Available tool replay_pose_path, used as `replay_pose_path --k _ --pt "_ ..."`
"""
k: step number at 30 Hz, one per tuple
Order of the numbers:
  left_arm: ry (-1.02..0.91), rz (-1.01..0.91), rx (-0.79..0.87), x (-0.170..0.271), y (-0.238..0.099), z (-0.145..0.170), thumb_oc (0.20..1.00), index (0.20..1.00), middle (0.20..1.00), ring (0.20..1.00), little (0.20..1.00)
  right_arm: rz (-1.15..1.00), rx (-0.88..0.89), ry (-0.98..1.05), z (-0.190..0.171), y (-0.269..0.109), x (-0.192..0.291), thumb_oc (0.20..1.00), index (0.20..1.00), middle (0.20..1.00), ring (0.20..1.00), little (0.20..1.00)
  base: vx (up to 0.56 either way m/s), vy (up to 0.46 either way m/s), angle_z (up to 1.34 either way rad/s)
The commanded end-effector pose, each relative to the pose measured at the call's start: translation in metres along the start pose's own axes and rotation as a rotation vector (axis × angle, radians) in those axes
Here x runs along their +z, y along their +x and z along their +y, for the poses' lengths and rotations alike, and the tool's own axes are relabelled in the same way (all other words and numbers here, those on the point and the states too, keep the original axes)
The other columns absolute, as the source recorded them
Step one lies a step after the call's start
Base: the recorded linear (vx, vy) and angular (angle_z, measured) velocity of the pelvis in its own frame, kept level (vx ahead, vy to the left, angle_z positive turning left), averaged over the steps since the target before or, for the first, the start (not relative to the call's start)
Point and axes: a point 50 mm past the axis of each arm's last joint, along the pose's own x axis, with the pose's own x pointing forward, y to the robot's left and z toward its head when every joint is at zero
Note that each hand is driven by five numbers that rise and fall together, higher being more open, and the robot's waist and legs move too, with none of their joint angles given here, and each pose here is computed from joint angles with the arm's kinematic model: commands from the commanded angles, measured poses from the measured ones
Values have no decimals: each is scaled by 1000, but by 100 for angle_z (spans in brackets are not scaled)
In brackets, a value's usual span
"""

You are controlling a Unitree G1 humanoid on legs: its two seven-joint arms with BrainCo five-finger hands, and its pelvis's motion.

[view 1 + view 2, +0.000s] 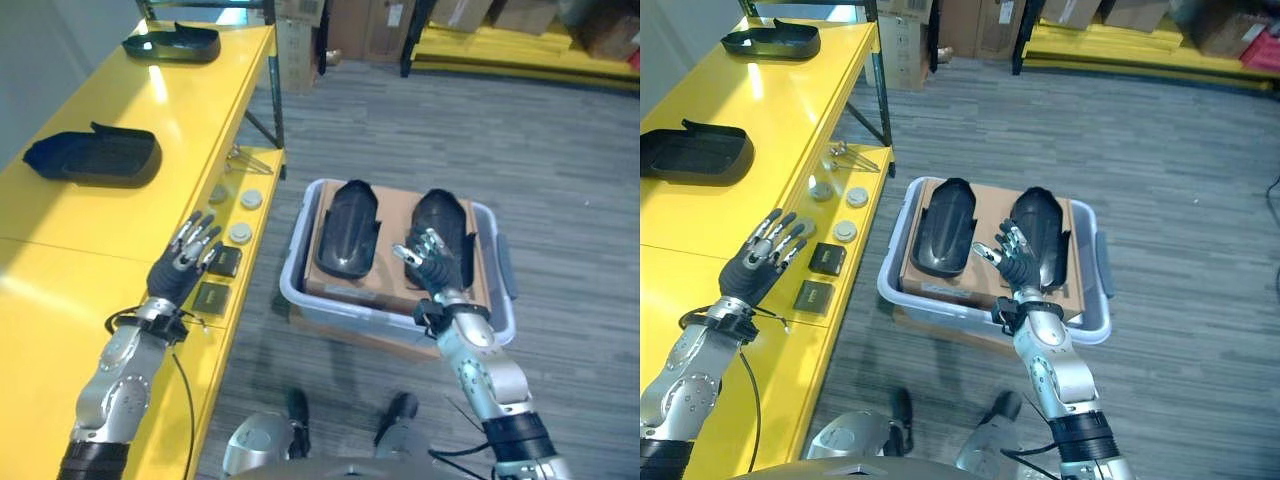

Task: Move parts from the plastic box to the shelf.

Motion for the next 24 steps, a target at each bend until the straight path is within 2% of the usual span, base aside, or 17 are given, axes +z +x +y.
replay_pose_path --k 1,7,14,17,24 --pt "-37 -53 -71 6 -2 -17 1000 1000 1000 1000 1000 -117 10 -52 -8 3 32 1000 1000 1000 1000 1000 189 -304 -26" --pt "-24 -10 -121 -1 -8 -19 1000 1000 1000 1000 1000 -124 -119 -135 -22 2 30 1000 1000 1000 1000 1000 71 -72 1" --pt "-33 -35 -178 6 -2 -22 1000 1000 1000 1000 1000 -263 -425 -377 -63 7 58 1000 1000 1000 1000 1000 98 29 2" --pt "-67 -115 -277 17 15 -38 1000 1000 1000 1000 1000 -341 -600 -482 -89 23 87 1000 1000 1000 1000 1000 -135 70 5" --pt "-48 -231 -456 36 53 -73 1000 1000 1000 1000 1000 -293 -781 -483 -118 56 116 1000 1000 1000 1000 1000 -231 -21 10"
